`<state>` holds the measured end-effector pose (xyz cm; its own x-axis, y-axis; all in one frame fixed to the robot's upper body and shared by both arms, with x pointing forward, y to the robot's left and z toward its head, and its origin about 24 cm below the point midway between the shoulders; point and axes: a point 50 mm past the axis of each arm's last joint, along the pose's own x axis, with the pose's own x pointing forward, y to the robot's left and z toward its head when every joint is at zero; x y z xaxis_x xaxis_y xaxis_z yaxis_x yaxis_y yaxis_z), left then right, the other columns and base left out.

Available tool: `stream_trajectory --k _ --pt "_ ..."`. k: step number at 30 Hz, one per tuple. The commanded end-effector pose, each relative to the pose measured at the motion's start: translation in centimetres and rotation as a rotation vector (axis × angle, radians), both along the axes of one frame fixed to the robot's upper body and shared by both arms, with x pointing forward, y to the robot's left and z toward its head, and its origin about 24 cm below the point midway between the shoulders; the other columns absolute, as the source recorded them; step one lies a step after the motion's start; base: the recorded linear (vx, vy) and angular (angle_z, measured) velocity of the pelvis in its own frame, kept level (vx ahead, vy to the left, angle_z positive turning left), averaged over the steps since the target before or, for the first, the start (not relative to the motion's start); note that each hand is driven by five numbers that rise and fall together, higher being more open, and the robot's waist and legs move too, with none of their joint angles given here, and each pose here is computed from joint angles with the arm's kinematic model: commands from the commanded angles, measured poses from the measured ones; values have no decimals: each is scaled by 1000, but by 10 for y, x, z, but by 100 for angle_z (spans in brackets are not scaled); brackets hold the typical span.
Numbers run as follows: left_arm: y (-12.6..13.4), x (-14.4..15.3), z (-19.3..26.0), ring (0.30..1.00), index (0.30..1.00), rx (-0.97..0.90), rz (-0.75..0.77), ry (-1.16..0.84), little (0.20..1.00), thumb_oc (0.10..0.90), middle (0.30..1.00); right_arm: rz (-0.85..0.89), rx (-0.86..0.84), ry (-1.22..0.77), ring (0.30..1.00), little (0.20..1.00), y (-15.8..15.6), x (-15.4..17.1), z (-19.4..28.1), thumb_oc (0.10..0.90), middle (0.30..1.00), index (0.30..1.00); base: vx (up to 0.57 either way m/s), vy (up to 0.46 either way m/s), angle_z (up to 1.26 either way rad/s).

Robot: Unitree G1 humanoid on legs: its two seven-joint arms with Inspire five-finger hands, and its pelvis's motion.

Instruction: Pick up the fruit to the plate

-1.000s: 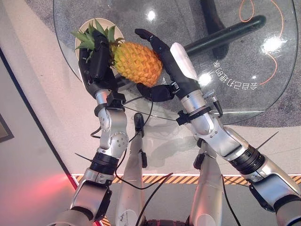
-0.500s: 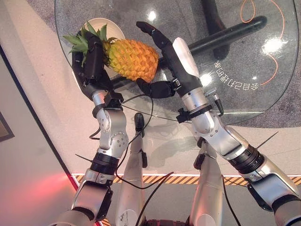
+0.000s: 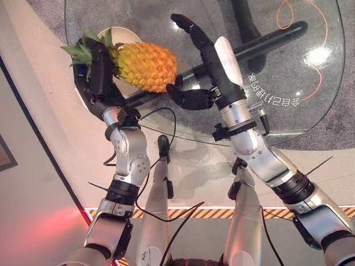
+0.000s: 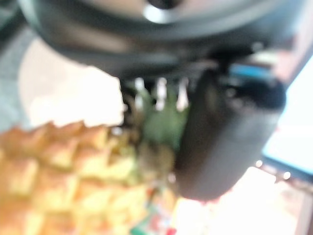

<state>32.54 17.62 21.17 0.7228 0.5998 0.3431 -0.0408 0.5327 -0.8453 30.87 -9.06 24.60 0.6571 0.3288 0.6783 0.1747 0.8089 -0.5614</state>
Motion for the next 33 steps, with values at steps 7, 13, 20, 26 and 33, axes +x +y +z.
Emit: stream_trajectory --k 7,13,20,26,33 --pt "18 -27 67 300 300 33 185 -371 200 100 300 98 56 -282 900 900 7 -28 53 800 900 900 0 0 0" --pt "19 -28 69 300 300 9 211 -371 200 100 300 100 62 -293 900 900 8 -28 54 800 900 900 0 0 0" --pt "23 -27 72 300 300 43 289 -354 200 100 300 50 121 -281 900 900 -1 -22 55 800 900 900 0 0 0" --pt "33 -26 72 300 300 107 414 -327 200 100 300 -58 270 -222 900 900 -30 -7 43 800 900 900 1 32 0" --pt "50 -26 72 300 300 101 535 -315 200 100 300 -220 463 -182 900 900 -77 5 19 800 900 900 -2 34 -3"
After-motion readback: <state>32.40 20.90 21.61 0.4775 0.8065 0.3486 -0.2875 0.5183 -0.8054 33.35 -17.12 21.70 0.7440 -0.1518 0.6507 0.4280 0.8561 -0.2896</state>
